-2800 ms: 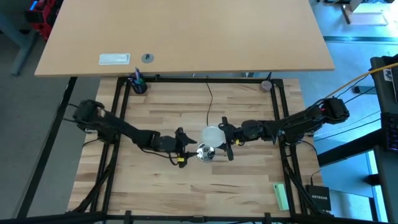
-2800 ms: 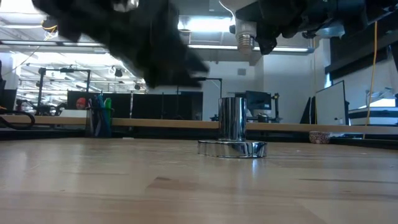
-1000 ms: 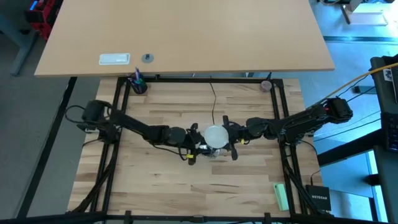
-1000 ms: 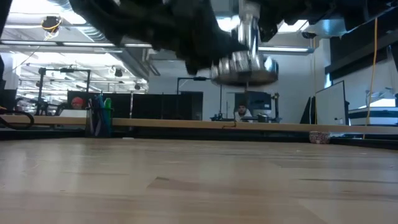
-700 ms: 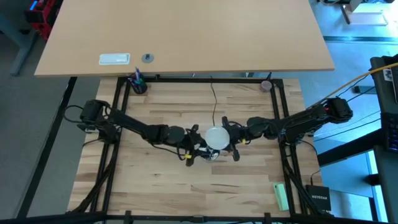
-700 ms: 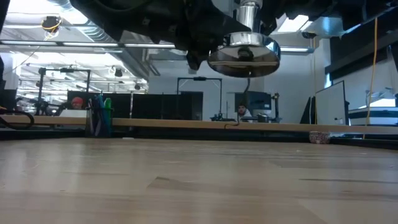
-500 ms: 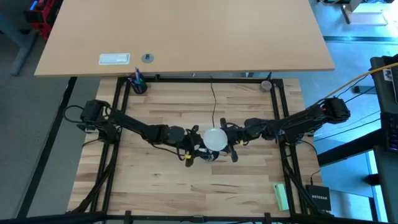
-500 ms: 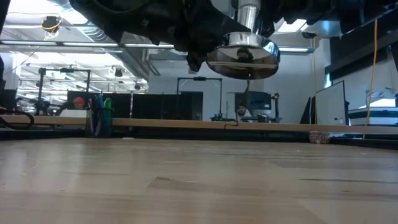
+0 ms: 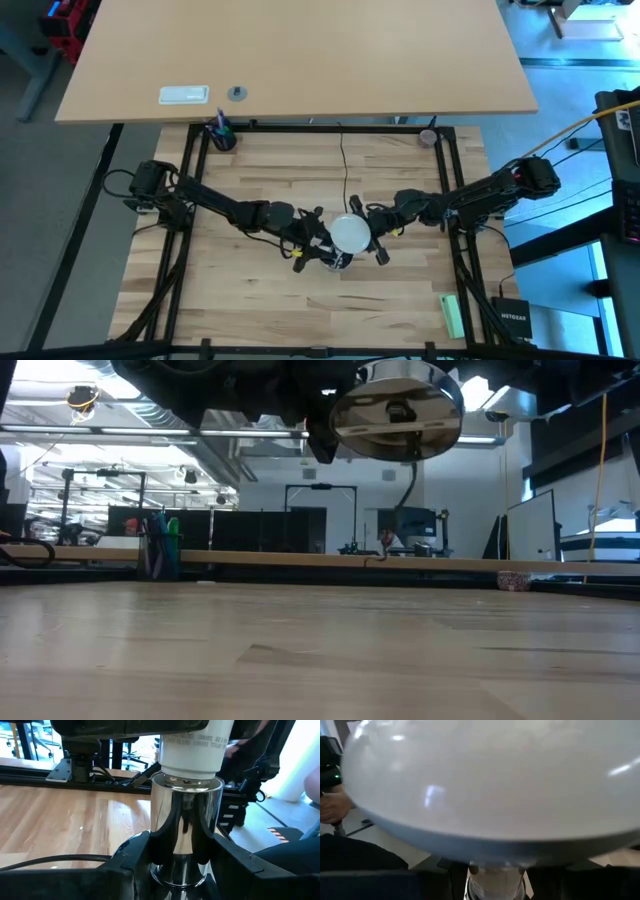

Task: Screw lightbulb
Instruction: Insert the lightbulb into the lamp

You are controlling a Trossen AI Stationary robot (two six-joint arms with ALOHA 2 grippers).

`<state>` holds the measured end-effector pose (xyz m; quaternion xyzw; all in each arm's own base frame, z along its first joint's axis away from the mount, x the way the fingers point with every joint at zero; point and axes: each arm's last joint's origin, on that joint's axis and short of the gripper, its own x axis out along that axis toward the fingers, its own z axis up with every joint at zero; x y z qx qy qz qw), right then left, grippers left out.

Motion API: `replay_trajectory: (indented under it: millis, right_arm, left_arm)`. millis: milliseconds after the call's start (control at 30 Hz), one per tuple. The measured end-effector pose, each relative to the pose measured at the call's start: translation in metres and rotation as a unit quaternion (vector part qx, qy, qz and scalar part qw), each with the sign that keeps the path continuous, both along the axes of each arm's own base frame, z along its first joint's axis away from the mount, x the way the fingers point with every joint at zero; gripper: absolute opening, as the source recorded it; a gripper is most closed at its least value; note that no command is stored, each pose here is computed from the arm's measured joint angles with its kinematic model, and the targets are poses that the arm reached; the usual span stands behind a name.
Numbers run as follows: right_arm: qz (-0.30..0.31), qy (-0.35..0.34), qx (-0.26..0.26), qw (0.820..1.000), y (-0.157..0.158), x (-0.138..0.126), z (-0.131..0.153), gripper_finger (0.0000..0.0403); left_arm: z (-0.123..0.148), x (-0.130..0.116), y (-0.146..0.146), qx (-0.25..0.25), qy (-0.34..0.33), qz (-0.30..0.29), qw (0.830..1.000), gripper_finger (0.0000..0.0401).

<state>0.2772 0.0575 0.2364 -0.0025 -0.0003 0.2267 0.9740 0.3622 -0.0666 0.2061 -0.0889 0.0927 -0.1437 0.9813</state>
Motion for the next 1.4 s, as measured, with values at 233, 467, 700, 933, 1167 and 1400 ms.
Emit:
replay_trajectory:
  millis: [233, 467, 700, 933, 1167, 1400]
  right_arm:
    - [-0.013, 0.003, -0.001, 1.0, -0.001, 0.0, -0.001, 0.016]
    - [-0.027, 0.0, 0.01, 1.0, -0.001, 0.0, -0.001, 0.016]
    - [-0.055, 0.013, 0.011, 0.998, -0.003, 0.001, -0.004, 0.016]
    - [-0.074, 0.014, 0.012, 0.997, -0.004, 0.001, -0.005, 0.016]
    - [-0.134, 0.033, 0.005, 0.99, -0.007, 0.005, -0.004, 0.016]
    - [-0.106, 0.052, 0.001, 0.993, -0.004, 0.009, 0.002, 0.016]
  left_arm:
    - [0.0, 0.0, 0.0, 0.0, 0.0, 0.001, 1.0, 0.0153]
    - [-0.004, -0.001, 0.002, 0.028, 0.031, 0.032, 0.999, 0.0153]
    - [-0.014, -0.006, 0.006, 0.053, 0.063, 0.065, 0.994, 0.0153]
    - [-0.018, -0.007, 0.01, 0.058, 0.071, 0.078, 0.993, 0.0153]
    - [-0.02, -0.007, 0.015, 0.053, 0.079, 0.092, 0.991, 0.0153]
    - [-0.02, -0.006, 0.013, 0.043, 0.072, 0.071, 0.994, 0.0153]
